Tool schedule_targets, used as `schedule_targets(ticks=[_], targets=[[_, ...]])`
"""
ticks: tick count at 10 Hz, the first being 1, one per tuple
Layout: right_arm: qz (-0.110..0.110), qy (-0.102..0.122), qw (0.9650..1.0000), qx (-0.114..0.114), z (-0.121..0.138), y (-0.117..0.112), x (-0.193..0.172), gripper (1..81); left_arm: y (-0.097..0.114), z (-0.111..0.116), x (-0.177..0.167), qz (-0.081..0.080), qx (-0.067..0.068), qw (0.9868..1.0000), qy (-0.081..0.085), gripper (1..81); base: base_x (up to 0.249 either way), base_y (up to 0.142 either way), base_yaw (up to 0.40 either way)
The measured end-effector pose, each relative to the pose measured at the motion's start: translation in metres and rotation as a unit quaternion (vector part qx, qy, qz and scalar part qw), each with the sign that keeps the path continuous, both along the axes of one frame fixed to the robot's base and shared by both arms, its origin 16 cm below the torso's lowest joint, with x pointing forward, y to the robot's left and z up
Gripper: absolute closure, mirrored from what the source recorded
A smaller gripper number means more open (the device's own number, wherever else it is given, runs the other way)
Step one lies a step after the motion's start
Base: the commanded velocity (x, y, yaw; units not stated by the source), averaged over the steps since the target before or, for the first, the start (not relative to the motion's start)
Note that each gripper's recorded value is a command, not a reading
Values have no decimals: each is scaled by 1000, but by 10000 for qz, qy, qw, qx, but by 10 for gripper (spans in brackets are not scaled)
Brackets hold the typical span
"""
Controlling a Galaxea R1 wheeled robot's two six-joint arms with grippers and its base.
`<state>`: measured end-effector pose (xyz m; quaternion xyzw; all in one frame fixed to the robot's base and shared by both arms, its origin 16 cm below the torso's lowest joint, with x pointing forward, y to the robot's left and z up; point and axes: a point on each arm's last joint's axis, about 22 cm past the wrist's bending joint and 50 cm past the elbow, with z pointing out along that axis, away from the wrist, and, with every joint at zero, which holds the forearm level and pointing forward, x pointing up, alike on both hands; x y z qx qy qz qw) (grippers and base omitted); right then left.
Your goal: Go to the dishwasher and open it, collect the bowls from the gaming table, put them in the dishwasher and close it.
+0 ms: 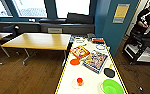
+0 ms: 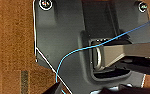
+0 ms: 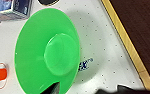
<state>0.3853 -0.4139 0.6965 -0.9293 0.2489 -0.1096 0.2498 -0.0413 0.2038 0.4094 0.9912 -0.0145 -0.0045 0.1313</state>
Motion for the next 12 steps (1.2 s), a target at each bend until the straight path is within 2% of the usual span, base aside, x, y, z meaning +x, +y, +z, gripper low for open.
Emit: schedule_targets(ticks=[3,8,10,12], targets=[[30,-23,10000,85,-10,16,5,10,0,0,0,0,0,10000,0,10,0,0,0],[-182,-200,9995,-180,-16,-10,33,10,4,0,0,1,25,10000,1,10,0,0,0],[-195,-205,9994,-201,-22,-7,39,10,5,0,0,5,30,10000,2,10,0,0,0],[-172,-214,9995,-162,-30,5,46,10,5,0,0,5,30,10000,3,10,0,0,0]])
